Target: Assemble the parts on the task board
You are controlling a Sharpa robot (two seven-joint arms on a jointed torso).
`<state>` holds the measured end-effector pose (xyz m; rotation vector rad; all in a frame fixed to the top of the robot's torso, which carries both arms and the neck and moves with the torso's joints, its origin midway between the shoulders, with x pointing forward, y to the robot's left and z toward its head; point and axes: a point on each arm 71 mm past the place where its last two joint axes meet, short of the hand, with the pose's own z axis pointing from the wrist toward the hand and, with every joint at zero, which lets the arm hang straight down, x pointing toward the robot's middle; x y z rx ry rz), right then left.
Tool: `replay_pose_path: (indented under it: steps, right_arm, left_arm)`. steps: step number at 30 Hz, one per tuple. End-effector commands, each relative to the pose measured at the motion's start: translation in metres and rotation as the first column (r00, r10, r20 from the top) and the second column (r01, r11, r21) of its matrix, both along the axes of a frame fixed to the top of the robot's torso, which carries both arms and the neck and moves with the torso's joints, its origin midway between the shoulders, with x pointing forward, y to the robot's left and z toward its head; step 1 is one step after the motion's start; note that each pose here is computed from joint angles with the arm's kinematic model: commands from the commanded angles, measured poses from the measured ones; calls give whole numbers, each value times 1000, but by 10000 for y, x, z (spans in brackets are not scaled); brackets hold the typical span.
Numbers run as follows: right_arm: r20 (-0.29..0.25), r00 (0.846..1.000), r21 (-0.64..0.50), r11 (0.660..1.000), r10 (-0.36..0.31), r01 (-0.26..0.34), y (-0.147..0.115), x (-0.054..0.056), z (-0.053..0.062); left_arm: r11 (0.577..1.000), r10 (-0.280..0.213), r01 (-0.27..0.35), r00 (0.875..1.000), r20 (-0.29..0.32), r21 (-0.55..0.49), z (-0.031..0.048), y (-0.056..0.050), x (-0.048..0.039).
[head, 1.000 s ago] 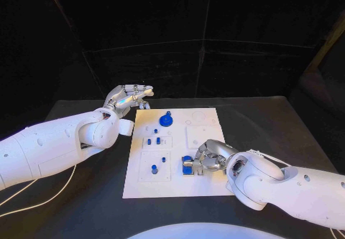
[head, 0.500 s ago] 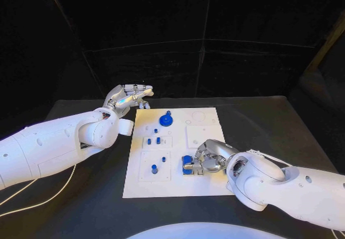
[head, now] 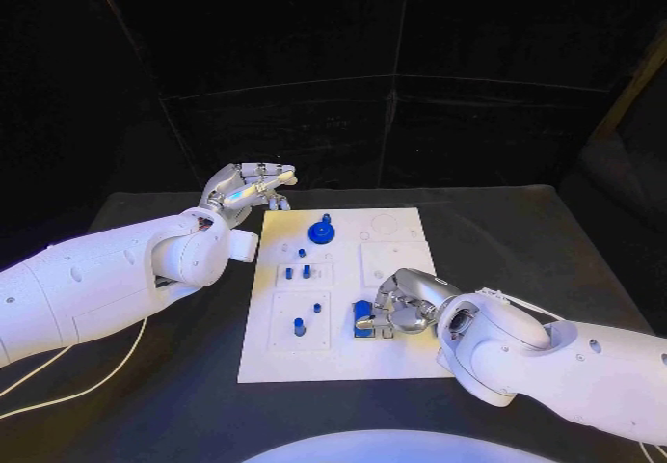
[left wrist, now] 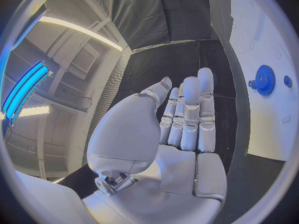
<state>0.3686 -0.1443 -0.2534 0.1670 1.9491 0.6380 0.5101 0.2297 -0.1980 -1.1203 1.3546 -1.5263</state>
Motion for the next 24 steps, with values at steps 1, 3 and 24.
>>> replay_pose_path:
  steps: [1,3,24]
  right_arm:
    - [9,1000,-22,1000,15,-15,8,29,-12]
    - [9,1000,-30,999,18,-17,10,44,-26]
    - [-30,999,-59,998,28,-30,-72,65,-78]
  left_arm:
    - [1000,-11,11,1000,7,-9,19,-15,-1]
    - [1000,-10,11,1000,7,-9,18,-14,0]
    - [1000,-3,3,1000,2,-4,16,42,-1]
